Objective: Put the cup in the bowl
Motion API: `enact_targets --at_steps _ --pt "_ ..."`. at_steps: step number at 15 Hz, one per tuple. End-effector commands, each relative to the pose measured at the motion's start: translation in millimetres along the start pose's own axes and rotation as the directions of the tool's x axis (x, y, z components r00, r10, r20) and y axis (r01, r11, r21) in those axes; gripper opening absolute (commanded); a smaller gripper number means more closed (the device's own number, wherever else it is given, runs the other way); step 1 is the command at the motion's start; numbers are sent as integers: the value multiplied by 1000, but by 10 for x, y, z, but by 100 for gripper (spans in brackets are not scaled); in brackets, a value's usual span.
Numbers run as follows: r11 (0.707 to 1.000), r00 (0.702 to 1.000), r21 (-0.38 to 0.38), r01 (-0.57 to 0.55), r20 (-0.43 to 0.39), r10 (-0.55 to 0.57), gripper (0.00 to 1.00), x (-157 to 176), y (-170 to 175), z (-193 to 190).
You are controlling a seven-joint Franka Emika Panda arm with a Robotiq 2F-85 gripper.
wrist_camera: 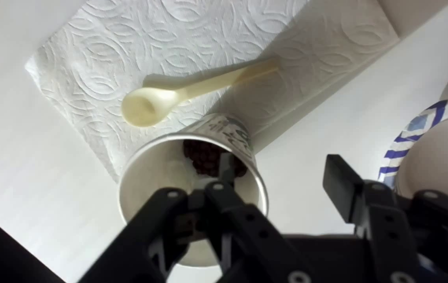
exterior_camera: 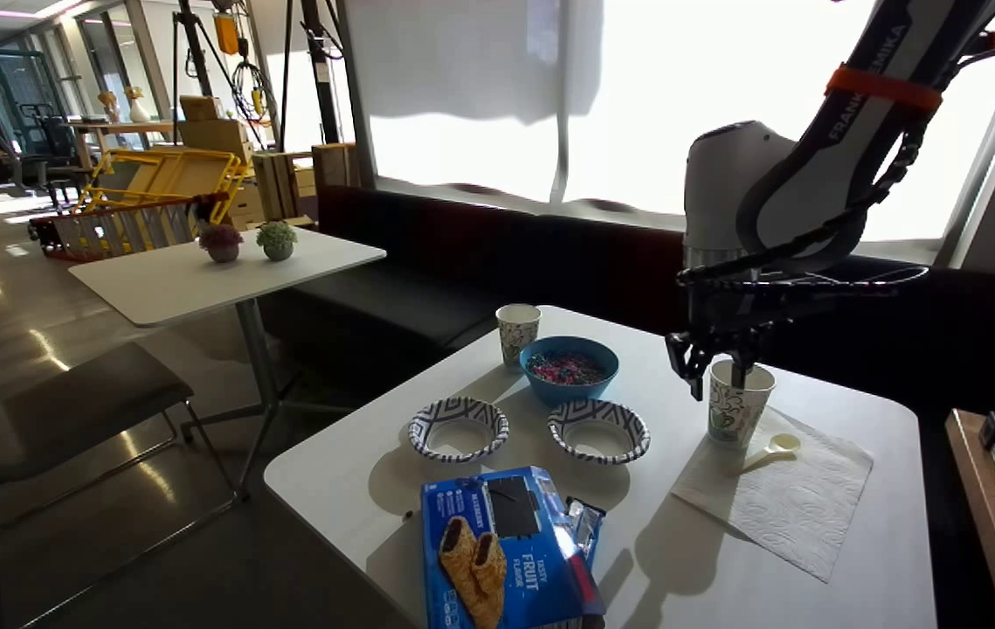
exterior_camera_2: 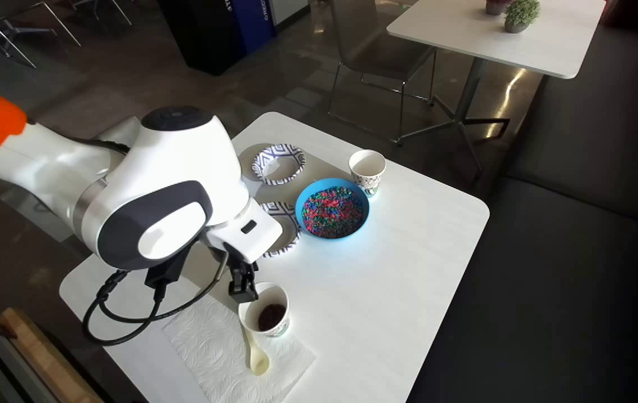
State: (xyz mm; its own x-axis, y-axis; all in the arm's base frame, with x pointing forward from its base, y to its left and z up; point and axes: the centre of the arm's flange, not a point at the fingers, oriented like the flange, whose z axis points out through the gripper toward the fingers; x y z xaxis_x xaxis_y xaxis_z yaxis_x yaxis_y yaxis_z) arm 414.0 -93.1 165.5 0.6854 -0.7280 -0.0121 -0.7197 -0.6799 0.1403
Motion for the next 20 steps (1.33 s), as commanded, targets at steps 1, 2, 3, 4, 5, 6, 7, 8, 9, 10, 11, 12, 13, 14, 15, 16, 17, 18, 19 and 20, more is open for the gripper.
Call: enact_targets --at_steps 1,2,3,4,5,6,7,8,9,10,11,12,13,14,15,16,17,18,19,20 --pt "999 999 33 2 -35 0 40 50 -99 200" --pt "999 999 34 5 -46 -3 41 59 -100 226" --pt "999 999 36 7 -51 -5 42 65 -95 248" --pt "999 998 37 5 -55 -3 45 74 -85 264" --pt "999 998 37 2 -58 0 43 77 -74 277" --pt "999 998 32 -1 -63 3 34 82 -56 283" --pt "1000 997 19 -15 -74 17 19 82 -25 247" --pt "1000 997 11 -21 -78 22 16 78 1 188" --pt "1000 995 3 -24 -92 24 7 92 27 98" --pt "1000 994 -3 -18 -103 18 0 95 42 -10" --pt "1000 992 -6 -10 -125 9 0 114 46 -114" --pt "1000 990 -8 2 -140 -3 0 137 35 -219" --pt "999 986 -15 29 -165 -31 0 177 12 -320" --pt "998 981 -16 55 -183 -57 1 216 -18 -402" --pt "995 973 -23 93 -212 -96 0 276 -65 -481" --pt "991 964 -36 128 -230 -133 1 319 -111 -537" --pt "984 951 -49 170 -252 -177 1 368 -174 -576" --pt "974 936 -68 214 -271 -225 1 415 -244 -598" --pt "967 922 -83 242 -291 -256 1 469 -299 -621" --pt "956 906 -96 276 -307 -293 1 526 -350 -624"
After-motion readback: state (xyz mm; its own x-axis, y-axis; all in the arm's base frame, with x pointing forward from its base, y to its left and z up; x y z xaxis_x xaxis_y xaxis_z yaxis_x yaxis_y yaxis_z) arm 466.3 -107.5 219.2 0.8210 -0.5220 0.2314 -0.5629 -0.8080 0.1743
